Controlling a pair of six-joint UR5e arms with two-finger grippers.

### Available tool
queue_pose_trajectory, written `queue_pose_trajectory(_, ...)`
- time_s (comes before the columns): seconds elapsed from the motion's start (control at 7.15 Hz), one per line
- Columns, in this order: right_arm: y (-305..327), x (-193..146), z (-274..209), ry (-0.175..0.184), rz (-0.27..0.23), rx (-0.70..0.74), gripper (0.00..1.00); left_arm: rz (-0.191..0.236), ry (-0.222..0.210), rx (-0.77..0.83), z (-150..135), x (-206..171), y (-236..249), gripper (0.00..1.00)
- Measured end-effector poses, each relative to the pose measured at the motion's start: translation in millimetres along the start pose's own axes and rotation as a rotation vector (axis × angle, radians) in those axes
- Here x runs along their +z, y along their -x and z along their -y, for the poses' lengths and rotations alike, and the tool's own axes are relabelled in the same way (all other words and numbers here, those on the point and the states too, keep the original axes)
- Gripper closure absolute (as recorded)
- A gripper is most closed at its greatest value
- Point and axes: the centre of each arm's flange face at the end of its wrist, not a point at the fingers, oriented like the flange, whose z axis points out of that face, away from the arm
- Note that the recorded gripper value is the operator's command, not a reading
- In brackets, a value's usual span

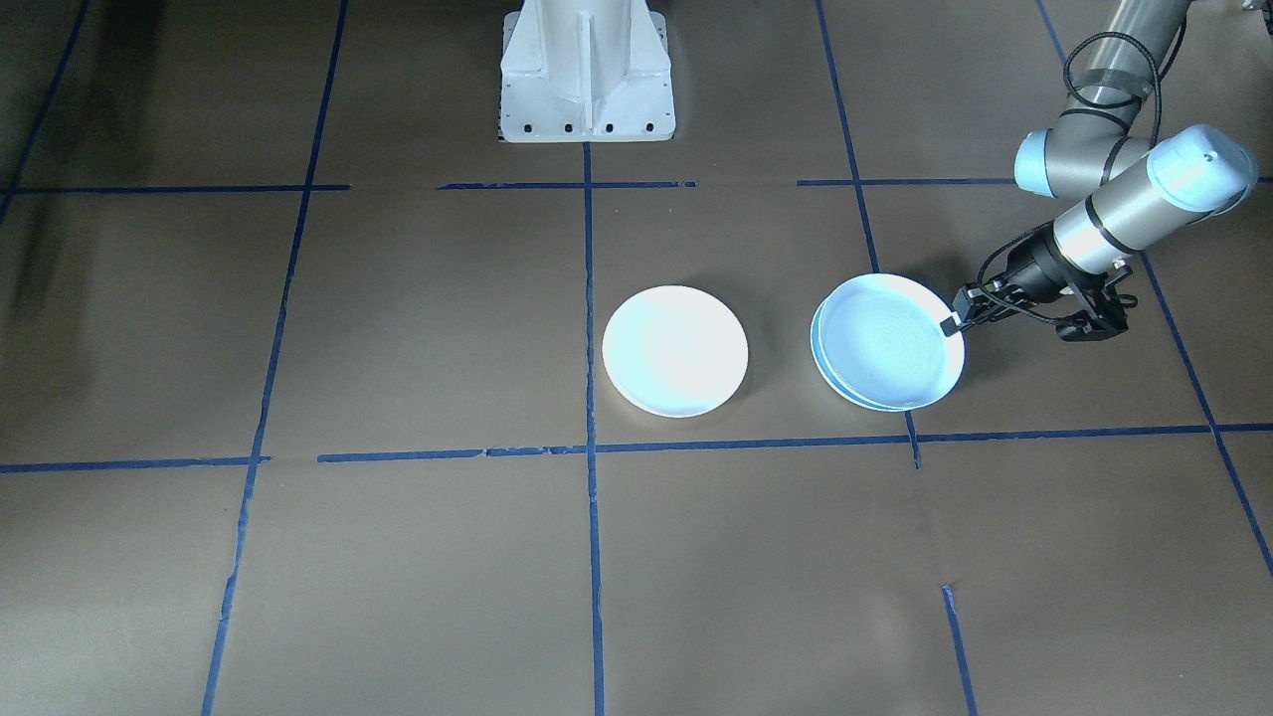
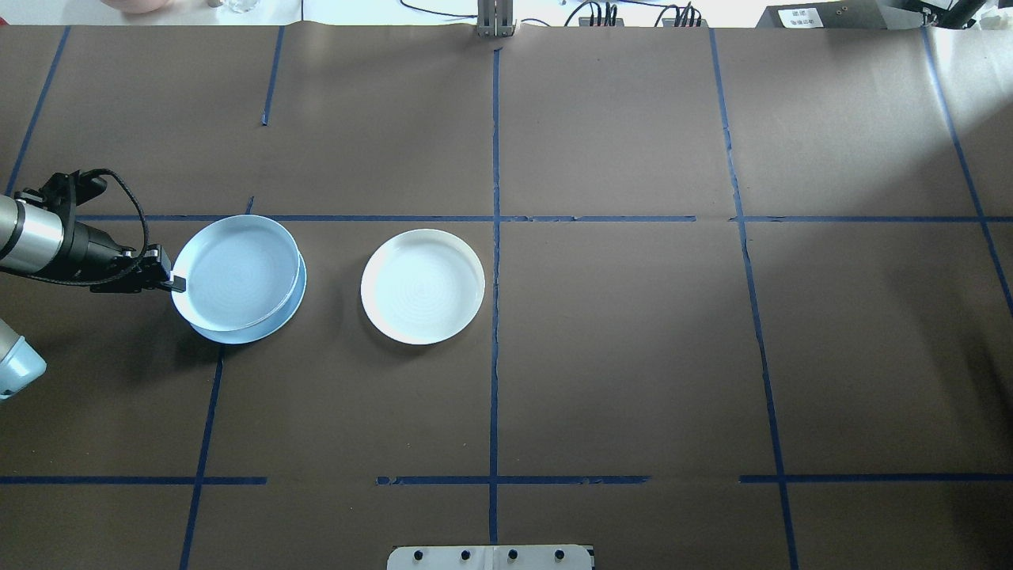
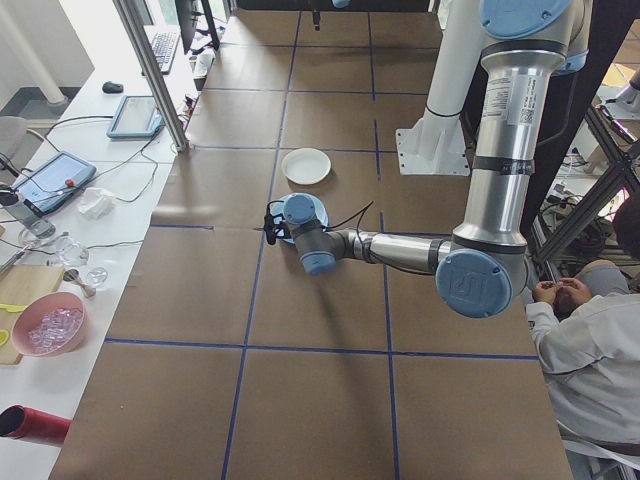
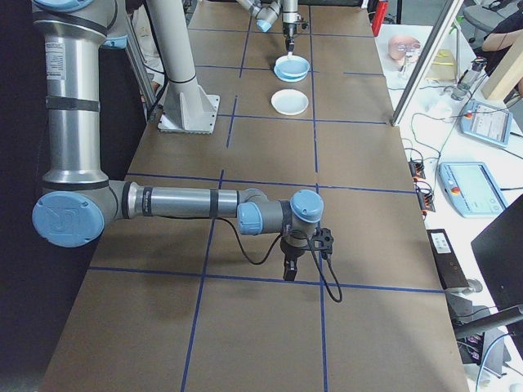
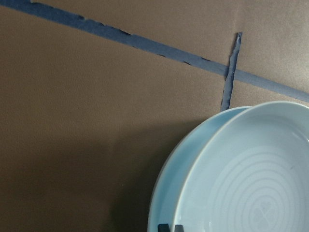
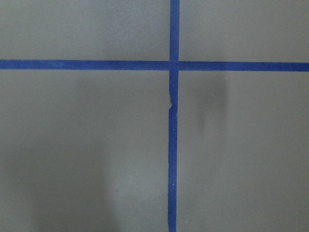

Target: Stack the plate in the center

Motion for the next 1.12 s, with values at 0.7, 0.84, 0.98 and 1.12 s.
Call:
queue_pose_trajectory(0.7, 0, 0, 0, 0.000, 0.000, 0.000, 0.00, 0.000, -0.020, 0.002, 5, -5, 1, 0.00)
queue_pose_trajectory(0.84, 0, 0, 0, 0.000, 0.000, 0.000, 0.00, -0.003, -0.019, 0.003, 5, -9, -4, 0.00)
queue_pose_trajectory(0.98, 0, 0, 0, 0.000, 0.000, 0.000, 0.00, 0.004, -0.016, -0.004, 6, -13, -24, 0.00)
queue_pose_trajectory(1.12, 0, 0, 0, 0.000, 0.000, 0.000, 0.00, 0.017, -0.012, -0.013, 12, -14, -58, 0.00)
